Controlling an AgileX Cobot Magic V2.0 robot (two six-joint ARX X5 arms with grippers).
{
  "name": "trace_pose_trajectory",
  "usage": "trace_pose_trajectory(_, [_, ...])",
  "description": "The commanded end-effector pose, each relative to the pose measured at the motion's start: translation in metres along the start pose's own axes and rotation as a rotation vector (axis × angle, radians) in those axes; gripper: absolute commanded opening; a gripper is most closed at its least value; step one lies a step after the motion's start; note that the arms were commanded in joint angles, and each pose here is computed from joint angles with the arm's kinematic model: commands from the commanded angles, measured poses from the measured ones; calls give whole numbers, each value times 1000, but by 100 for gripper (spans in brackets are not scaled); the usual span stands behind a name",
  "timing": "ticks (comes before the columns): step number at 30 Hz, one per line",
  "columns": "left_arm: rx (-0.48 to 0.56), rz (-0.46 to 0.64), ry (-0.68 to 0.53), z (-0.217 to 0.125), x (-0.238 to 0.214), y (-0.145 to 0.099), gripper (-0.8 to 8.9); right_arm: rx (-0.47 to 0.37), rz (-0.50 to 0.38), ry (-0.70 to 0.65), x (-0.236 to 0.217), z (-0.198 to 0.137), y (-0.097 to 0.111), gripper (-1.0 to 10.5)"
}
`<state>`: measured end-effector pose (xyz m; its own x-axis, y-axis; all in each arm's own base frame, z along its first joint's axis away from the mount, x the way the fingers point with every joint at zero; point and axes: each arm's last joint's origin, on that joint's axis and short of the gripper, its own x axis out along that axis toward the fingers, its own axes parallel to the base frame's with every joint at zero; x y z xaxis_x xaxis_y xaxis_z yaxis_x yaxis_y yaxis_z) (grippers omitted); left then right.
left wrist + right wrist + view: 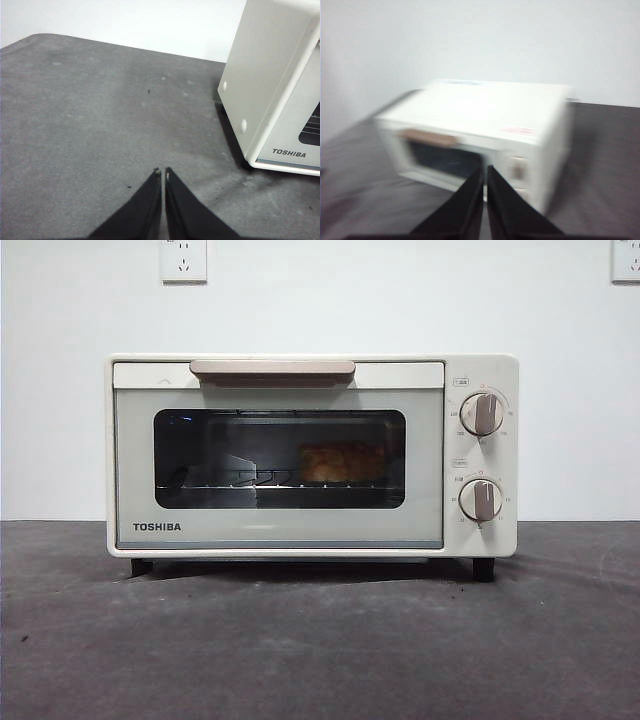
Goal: The left arm flap open the oven, the right arm pick bread and place it into oven, the left arm flap close the oven
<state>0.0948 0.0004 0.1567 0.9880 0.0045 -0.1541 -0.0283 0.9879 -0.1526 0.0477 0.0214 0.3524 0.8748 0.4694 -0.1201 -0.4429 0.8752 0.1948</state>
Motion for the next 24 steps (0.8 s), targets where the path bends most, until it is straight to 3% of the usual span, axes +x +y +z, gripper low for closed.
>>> trace_pose_trajectory(1, [11,7,24,-7,2,1,20,-24,-129,-22,11,-28,-15,8])
trace_pose_trajectory(5, [11,7,24,-7,2,1,20,-62,-249,31,28,-79,-37,8])
trace_pose_trajectory(11, [11,7,24,-7,2,1,20,-129,-299,-4,48,-139,-60,8])
trace_pose_trajectory(18, [11,7,24,-7,2,1,20,-146,-306,-23,58,-179,-71,8])
trace_pose_trajectory(24, [11,7,23,-7,2,1,20,-161,-338,13,59,-186,-74,8])
